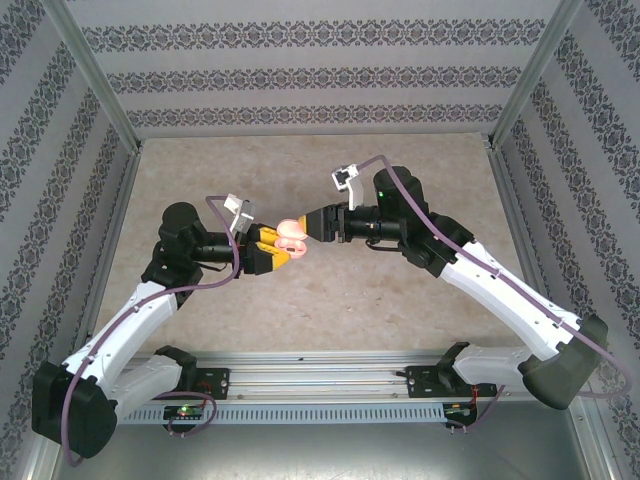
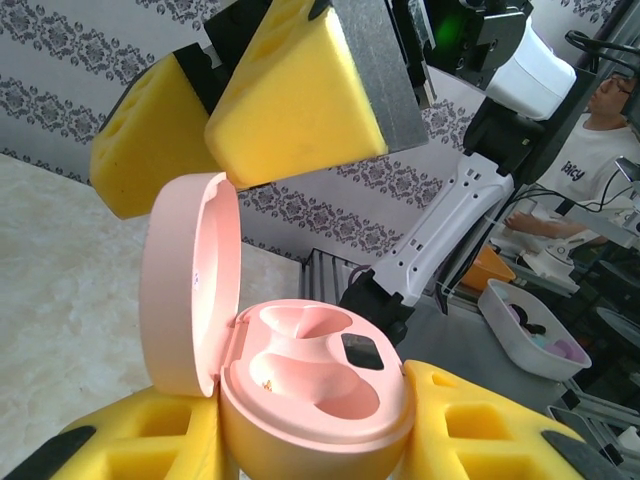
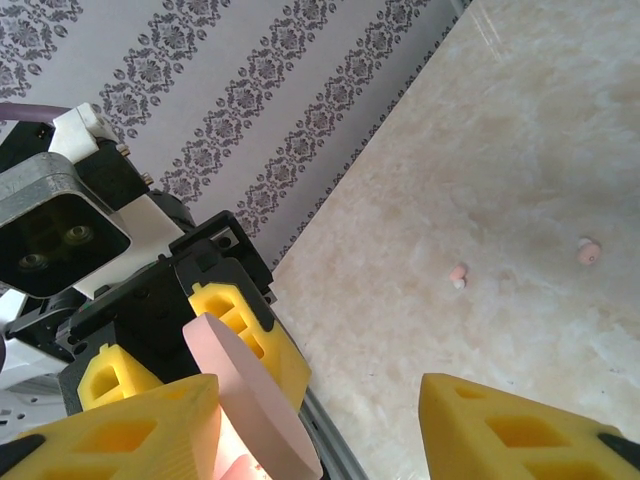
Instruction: Insert wireless bluetooth earbuds into charging case
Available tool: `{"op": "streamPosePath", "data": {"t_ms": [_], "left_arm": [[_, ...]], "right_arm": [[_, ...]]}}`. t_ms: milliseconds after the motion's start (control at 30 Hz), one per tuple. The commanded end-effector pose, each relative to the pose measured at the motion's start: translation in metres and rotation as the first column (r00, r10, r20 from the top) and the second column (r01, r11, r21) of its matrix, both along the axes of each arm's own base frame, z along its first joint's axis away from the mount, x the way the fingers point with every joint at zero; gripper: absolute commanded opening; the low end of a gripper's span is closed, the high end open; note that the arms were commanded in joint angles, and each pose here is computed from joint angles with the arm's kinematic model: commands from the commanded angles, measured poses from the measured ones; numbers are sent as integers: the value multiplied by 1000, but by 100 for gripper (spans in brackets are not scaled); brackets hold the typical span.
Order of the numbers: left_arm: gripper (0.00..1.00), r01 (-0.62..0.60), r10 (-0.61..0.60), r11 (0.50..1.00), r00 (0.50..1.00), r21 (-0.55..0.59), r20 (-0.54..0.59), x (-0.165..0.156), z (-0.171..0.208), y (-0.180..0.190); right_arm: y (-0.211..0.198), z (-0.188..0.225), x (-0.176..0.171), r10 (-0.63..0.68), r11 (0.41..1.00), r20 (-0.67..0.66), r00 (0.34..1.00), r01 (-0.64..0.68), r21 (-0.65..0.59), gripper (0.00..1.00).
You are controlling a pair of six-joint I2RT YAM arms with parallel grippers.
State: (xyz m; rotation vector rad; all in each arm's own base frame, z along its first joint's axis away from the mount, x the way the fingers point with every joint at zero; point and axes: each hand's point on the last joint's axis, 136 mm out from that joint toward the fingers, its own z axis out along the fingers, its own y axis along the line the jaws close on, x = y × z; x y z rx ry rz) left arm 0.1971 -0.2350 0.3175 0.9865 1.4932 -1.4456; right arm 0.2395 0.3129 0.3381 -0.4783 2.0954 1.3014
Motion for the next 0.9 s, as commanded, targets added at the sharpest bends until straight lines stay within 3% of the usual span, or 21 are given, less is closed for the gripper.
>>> {"op": "streamPosePath", "data": {"t_ms": [0,467,867], "left_arm": [[11,49,-47,999,994,-14,97,-16,8,2],[10,-1,1,1000,999,-14,40,-2,-2,2],[10,30,-28,998,999,-47,26,0,5,1]], "right_arm": [[-10,1,10,-81,997,5,997,81,-4,56],[-6,6,-10,-27,1000,17,999,27,-6,60],[3,-10,-42,144,976,219,965,-101,-194,73]]}}
